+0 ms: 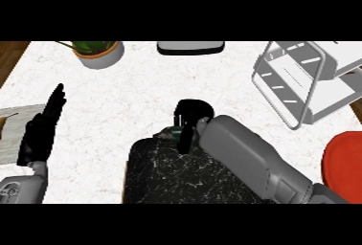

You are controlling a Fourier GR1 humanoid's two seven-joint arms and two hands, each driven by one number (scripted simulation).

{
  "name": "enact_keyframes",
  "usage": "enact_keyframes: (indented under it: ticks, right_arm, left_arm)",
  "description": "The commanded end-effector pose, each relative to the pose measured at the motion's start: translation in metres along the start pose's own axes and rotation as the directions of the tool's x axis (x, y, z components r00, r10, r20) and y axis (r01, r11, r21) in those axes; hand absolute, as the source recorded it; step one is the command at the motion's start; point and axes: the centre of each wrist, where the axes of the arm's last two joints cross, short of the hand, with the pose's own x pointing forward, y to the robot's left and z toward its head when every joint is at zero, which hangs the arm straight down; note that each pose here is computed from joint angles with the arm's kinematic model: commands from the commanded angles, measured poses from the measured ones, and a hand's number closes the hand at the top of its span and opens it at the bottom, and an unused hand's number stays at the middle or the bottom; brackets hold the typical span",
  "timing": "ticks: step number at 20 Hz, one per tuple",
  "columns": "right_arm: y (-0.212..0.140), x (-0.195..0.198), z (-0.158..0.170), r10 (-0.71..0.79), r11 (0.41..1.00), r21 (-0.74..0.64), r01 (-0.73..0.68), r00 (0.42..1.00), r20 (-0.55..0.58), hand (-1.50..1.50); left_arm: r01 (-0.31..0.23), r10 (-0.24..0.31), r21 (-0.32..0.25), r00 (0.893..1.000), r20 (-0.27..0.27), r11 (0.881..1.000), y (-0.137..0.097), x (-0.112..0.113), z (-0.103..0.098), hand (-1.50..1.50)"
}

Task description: Pick the eggplant from the tray and place it in the tiered basket

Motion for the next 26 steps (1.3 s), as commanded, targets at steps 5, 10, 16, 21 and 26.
enact_keyframes:
  ticks: [5,10,16,21,26]
  right_arm:
    - [-0.022,-0.035,0.062,-0.068,0.906,-0.362,0.218,0.921,0.383,1.50]
    - [-0.059,-0.069,0.122,-0.033,0.743,-0.573,0.347,0.874,0.485,1.50]
    - [-0.075,-0.113,0.211,0.023,0.612,-0.710,0.348,0.890,0.456,1.50]
    - [-0.094,-0.135,0.272,0.069,0.539,-0.809,0.234,0.945,0.319,1.50]
    - [-0.121,-0.163,0.288,-0.020,0.561,-0.759,0.331,0.922,0.387,1.50]
  left_arm:
    - [0.007,-0.004,0.070,0.999,-0.047,0.998,0.024,-0.014,0.010,0.00]
    - [0.009,-0.004,0.064,0.998,-0.068,0.998,0.020,-0.023,0.021,0.00]
    - [-0.005,0.005,0.044,1.000,-0.005,0.999,0.014,-0.011,0.016,0.00]
    - [0.003,-0.003,0.000,1.000,0.017,1.000,-0.007,0.007,0.007,0.00]
    - [0.000,0.001,-0.020,0.999,0.042,1.000,0.008,-0.002,-0.008,0.00]
